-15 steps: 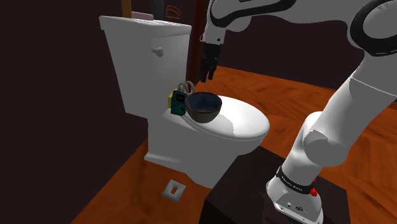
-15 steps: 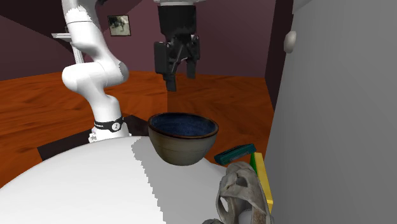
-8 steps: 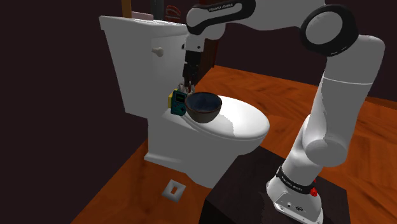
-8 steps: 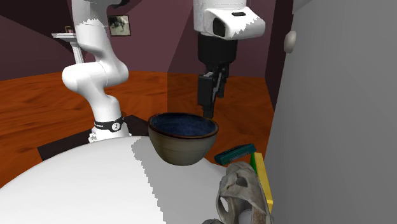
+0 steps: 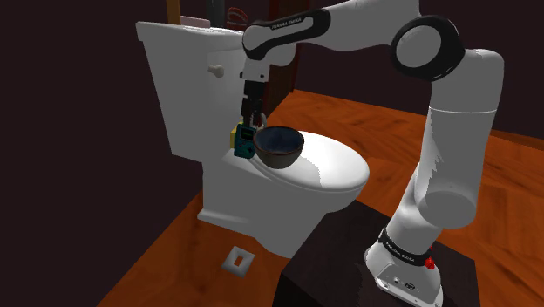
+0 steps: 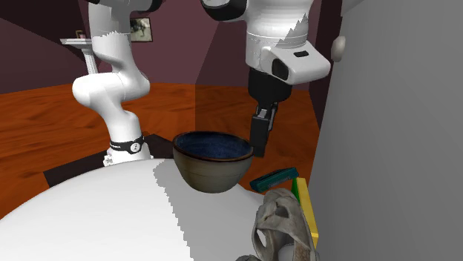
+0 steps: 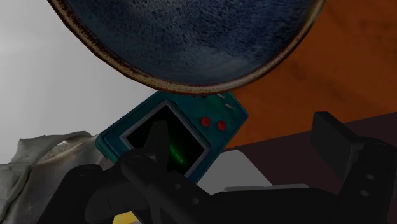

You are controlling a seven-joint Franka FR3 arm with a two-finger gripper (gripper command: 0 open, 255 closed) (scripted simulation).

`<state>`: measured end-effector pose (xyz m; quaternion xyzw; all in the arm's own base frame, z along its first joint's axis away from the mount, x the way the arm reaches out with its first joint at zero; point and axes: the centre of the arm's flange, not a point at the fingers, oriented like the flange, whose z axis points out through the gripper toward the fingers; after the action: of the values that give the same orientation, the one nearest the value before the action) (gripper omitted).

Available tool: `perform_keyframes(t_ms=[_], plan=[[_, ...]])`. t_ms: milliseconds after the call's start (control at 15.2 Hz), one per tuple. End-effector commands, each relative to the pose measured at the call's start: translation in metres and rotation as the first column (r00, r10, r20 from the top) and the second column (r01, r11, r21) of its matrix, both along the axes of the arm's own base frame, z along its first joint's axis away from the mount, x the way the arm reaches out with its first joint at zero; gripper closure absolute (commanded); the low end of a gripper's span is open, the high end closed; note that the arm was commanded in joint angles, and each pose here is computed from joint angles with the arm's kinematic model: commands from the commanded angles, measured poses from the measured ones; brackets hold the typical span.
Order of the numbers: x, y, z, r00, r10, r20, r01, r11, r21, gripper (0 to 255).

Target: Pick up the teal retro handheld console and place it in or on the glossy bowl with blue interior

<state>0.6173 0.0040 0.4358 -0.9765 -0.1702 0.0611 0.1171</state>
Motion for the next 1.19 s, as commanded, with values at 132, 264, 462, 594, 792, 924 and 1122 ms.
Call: perform_keyframes(t_ms=[132,264,462,594,792,924,1122], plan=[[-0.0027,0.0026,-0.0138,1.0,0.0,0.0,0.0,1.0,0.0,0],[-0.0027,0.0026,-0.0138,1.0,0.0,0.0,0.0,1.0,0.0,0],[-0.0027,0.0026,-0.0138,1.0,0.0,0.0,0.0,1.0,0.0,0],[-0.0027,0.0026,-0.0138,1.0,0.0,0.0,0.0,1.0,0.0,255],[-0.0027,0.0026,-0.0138,1.0,0.0,0.0,0.0,1.0,0.0,255],[-0.0027,0.0026,-0.0138,1.0,0.0,0.0,0.0,1.0,0.0,255],[-0.0027,0.0026,-0.0138,1.0,0.0,0.0,0.0,1.0,0.0,255]])
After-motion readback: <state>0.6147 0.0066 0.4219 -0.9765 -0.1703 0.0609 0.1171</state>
